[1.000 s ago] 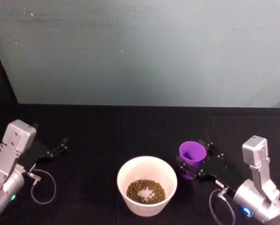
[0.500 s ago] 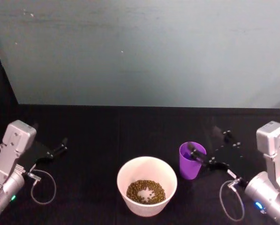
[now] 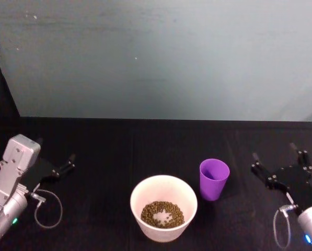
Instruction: Pick up the cup and pour the mung beans from the cup into the bowl.
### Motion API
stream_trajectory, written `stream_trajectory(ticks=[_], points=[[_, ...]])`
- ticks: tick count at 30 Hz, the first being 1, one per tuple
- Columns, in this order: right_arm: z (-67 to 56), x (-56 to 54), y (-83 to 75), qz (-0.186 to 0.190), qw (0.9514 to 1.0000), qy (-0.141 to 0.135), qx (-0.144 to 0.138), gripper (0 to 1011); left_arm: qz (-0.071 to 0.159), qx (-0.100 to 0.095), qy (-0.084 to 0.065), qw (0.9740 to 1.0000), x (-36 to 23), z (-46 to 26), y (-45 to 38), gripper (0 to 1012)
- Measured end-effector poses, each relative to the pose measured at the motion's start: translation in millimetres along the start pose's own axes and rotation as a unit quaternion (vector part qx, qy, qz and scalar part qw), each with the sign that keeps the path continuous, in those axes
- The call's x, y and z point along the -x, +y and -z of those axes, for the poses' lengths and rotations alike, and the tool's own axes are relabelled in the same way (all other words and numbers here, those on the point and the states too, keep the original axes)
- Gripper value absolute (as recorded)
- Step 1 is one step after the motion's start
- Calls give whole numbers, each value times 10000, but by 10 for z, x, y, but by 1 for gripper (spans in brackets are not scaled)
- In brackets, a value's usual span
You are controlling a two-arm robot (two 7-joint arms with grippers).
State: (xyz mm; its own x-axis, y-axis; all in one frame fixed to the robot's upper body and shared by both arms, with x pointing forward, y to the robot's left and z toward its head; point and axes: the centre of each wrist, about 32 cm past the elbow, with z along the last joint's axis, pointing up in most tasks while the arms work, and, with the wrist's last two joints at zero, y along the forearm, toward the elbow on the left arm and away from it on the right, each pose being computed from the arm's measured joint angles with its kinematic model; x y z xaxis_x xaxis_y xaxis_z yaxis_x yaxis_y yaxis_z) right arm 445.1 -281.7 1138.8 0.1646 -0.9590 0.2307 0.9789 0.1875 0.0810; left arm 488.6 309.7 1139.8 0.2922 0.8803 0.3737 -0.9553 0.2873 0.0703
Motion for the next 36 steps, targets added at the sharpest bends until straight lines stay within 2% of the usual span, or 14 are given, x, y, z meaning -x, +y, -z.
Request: stream_trajectory(ticks=[6, 10, 36], points=[[245, -4, -65, 258, 9996, -63, -61, 1003, 0, 0, 0, 10000, 0, 0, 0, 1003], [316, -1, -68, 288, 9996, -48, -48, 1003, 0, 0, 0, 10000, 0, 0, 0, 1003], [326, 6, -63, 223, 9997, -52, -59, 1003, 0, 0, 0, 10000, 0, 0, 0, 1003]])
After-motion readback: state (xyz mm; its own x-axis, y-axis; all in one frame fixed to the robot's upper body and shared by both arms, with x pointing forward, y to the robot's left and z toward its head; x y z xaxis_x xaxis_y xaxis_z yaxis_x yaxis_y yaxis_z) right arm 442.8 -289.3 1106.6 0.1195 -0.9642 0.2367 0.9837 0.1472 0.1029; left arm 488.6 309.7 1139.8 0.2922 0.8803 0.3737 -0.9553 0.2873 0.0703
